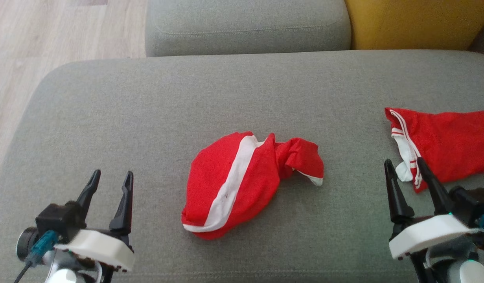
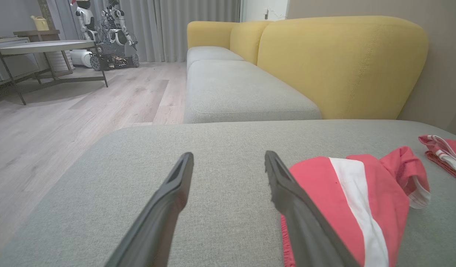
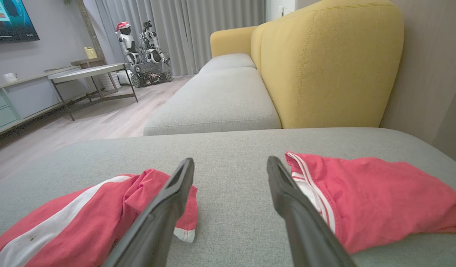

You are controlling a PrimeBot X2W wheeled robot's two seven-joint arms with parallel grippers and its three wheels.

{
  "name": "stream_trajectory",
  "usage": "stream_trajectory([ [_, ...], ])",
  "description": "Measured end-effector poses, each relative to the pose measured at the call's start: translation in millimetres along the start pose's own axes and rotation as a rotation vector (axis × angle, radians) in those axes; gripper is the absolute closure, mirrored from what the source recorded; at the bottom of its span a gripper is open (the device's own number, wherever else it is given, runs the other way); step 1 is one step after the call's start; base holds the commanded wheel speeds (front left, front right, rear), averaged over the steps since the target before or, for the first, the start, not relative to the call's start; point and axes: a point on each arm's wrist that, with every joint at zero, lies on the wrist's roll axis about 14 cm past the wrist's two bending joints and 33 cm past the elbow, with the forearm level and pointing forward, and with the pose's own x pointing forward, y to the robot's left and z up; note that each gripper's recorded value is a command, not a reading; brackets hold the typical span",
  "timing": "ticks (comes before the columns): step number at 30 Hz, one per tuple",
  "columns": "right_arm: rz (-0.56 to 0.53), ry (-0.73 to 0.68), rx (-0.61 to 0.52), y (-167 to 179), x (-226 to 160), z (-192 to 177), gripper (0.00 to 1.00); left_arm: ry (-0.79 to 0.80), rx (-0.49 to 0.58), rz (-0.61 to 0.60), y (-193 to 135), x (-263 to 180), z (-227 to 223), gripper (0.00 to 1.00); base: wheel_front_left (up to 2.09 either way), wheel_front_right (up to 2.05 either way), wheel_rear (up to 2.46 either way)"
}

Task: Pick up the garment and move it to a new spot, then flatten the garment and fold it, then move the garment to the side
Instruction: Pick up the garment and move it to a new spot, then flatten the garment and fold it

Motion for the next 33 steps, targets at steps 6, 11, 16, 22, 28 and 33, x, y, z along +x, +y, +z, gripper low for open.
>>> stream_trajectory([
  [6, 0.000, 0.008, 0.000, 0.4, -2.6, -1.4, 0.00, -0.003, 0.003, -0.003, -0.8, -1.2, 2.5, 0.00, 0.00, 0.00, 0.00],
  [11, 0.003, 0.004, -0.001, 1.3, -2.1, -0.1, 0.00, -0.004, 0.004, 0.003, 0.3, -1.9, 2.9, 0.00, 0.00, 0.00, 0.00],
  [16, 0.006, 0.003, -0.002, 2.1, -1.7, 0.7, 0.00, -0.004, 0.005, 0.005, 0.6, -2.5, 2.9, 0.00, 0.00, 0.00, 0.00],
  [22, 0.011, 0.010, -0.003, 3.3, 0.2, -0.1, 0.00, -0.001, 0.005, 0.014, 2.5, -4.3, 2.0, 0.00, 0.00, 0.00, 0.00],
  [28, 0.029, 0.021, -0.004, 8.3, 6.9, -2.8, 0.00, 0.001, 0.002, 0.032, 6.2, -7.3, 1.3, 0.00, 0.00, 0.00, 0.00],
  [33, 0.116, 0.060, -0.004, 35.6, 28.8, -11.7, 0.00, -0.034, 0.005, 0.047, 10.6, 0.8, 11.4, 0.00, 0.00, 0.00, 0.00],
])
